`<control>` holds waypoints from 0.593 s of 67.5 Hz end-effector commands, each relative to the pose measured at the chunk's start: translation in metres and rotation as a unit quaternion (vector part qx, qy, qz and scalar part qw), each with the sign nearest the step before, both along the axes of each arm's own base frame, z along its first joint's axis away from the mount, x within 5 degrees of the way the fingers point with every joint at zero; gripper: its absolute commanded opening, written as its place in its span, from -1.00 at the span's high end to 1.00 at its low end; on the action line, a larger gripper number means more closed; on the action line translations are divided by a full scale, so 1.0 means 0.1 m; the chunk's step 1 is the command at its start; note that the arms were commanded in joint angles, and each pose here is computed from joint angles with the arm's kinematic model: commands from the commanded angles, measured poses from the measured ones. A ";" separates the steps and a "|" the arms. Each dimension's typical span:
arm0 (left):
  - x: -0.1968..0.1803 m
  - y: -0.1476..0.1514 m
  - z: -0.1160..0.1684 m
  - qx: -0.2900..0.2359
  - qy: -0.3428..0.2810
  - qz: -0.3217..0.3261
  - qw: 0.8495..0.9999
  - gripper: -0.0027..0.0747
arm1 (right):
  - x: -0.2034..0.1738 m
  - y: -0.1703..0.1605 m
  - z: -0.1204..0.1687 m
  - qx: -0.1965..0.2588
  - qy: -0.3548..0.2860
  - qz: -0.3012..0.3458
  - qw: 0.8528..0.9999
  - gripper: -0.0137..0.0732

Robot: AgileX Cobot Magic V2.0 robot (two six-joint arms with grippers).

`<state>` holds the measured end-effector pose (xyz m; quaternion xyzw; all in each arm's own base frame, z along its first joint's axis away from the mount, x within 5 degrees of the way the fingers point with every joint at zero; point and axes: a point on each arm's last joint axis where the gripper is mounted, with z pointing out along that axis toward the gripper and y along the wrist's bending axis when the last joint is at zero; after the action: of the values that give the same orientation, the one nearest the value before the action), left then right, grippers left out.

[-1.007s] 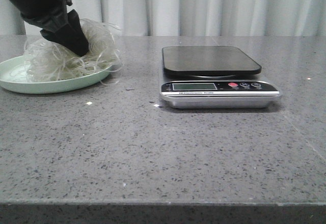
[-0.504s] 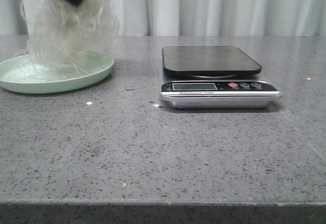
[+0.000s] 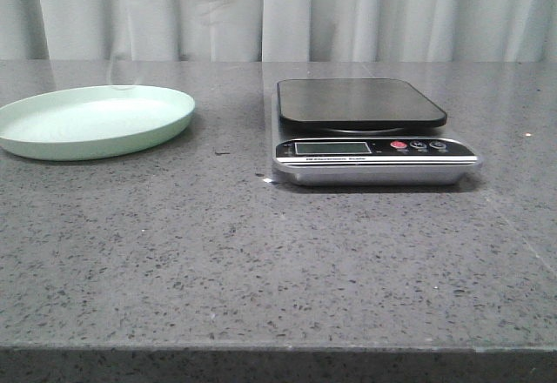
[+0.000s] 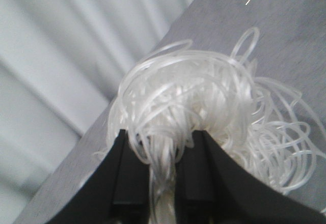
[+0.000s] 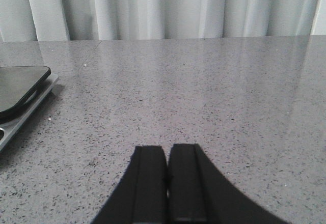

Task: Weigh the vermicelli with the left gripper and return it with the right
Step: 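Lift the vermicelli with the left gripper and carry it toward the scale, then lower the vermicelli onto the scale pan and open the left gripper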

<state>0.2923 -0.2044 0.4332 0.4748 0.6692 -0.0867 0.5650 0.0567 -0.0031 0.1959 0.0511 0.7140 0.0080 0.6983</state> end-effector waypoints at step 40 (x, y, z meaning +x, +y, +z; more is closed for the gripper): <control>0.22 -0.95 -0.71 -0.008 0.028 -0.046 0.999 0.56 | -0.02 -0.01 0.11 -0.013 -0.052 -0.007 0.999 0.34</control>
<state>0.3188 -0.2996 0.3334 0.5236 0.6774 -0.1181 0.5031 0.0567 -0.0031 0.1959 0.0511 0.7140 0.0080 0.6983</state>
